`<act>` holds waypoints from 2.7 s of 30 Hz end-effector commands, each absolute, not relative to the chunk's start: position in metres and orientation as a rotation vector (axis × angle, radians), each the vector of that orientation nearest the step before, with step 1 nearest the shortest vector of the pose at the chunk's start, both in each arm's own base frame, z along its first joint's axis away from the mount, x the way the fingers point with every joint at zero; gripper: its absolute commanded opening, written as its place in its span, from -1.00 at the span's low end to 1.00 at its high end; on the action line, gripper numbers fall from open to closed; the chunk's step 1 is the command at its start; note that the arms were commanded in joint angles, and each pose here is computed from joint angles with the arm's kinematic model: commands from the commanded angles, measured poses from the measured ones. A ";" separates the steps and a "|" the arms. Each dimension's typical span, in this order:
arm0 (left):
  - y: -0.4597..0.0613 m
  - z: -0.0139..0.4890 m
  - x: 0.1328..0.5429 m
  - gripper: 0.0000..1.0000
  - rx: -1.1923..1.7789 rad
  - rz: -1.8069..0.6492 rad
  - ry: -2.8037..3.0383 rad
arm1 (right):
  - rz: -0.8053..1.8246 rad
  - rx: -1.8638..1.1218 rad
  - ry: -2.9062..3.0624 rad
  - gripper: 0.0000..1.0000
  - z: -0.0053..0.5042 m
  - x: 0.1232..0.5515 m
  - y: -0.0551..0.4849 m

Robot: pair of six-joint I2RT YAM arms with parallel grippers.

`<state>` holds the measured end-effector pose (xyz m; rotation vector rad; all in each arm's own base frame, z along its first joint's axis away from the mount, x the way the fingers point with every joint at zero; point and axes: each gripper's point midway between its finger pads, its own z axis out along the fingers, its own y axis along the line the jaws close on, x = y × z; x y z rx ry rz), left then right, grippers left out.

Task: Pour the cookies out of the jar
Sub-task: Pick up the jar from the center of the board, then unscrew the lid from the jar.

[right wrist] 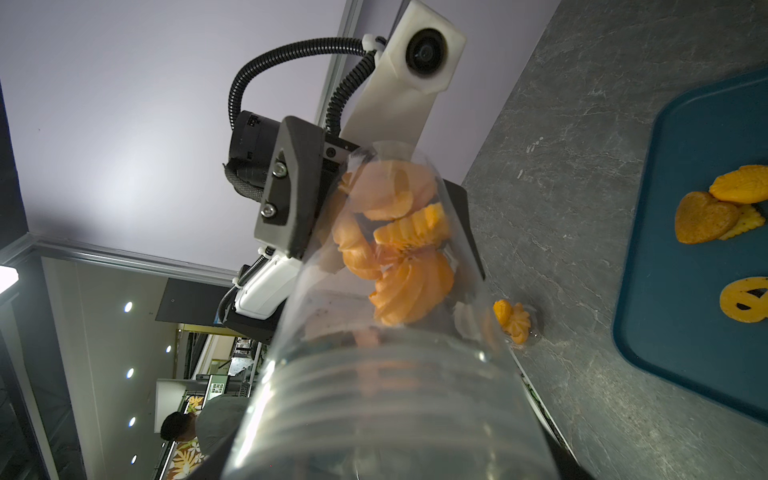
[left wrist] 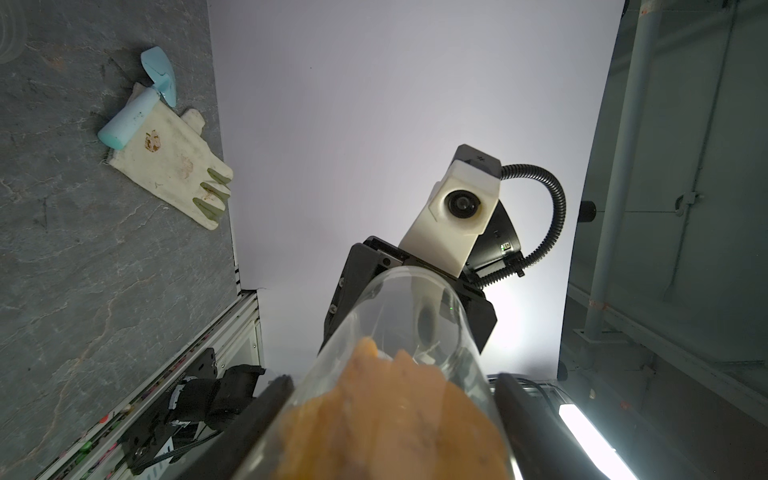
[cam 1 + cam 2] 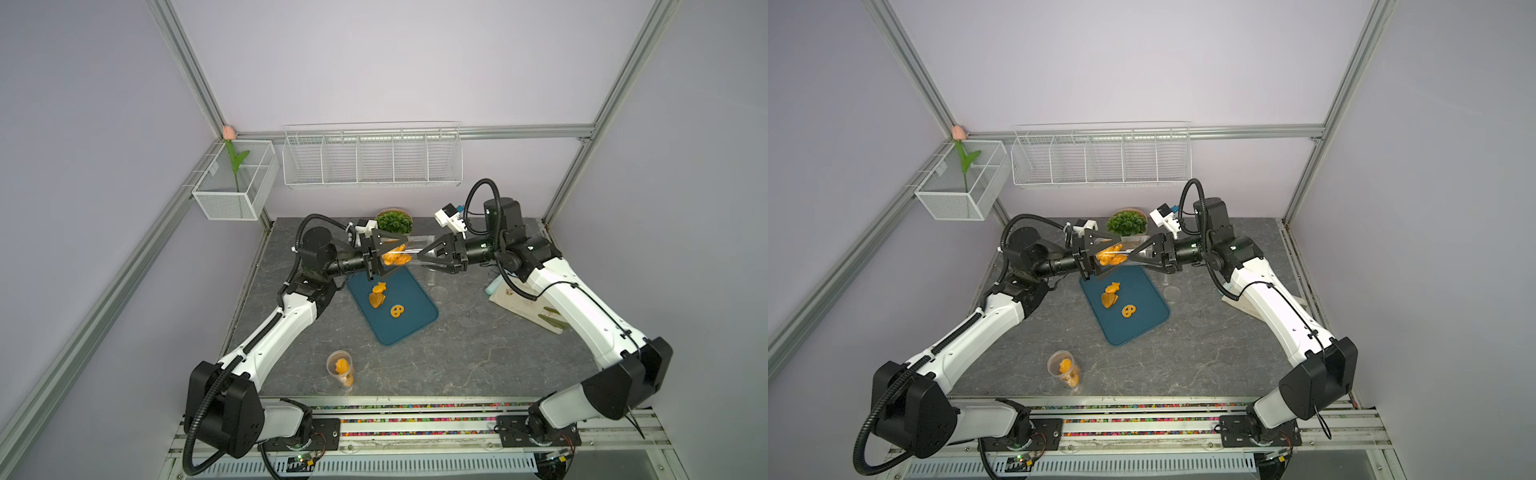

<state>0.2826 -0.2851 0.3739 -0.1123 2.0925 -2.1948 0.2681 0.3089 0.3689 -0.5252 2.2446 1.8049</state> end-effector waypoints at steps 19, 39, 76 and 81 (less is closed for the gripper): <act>-0.281 0.400 0.269 0.29 0.000 -2.189 2.015 | 1.801 -0.531 2.203 0.78 0.381 0.262 0.304; -0.281 0.406 0.268 0.27 0.008 -2.193 2.010 | 1.928 -0.511 2.086 0.97 0.411 0.258 0.289; -0.282 0.402 0.275 0.25 -0.056 -2.236 2.006 | 1.776 -0.638 2.003 0.27 0.403 0.250 0.264; -0.283 0.401 0.277 0.24 -0.064 -2.238 2.012 | 1.695 -0.707 1.957 0.27 0.403 0.247 0.263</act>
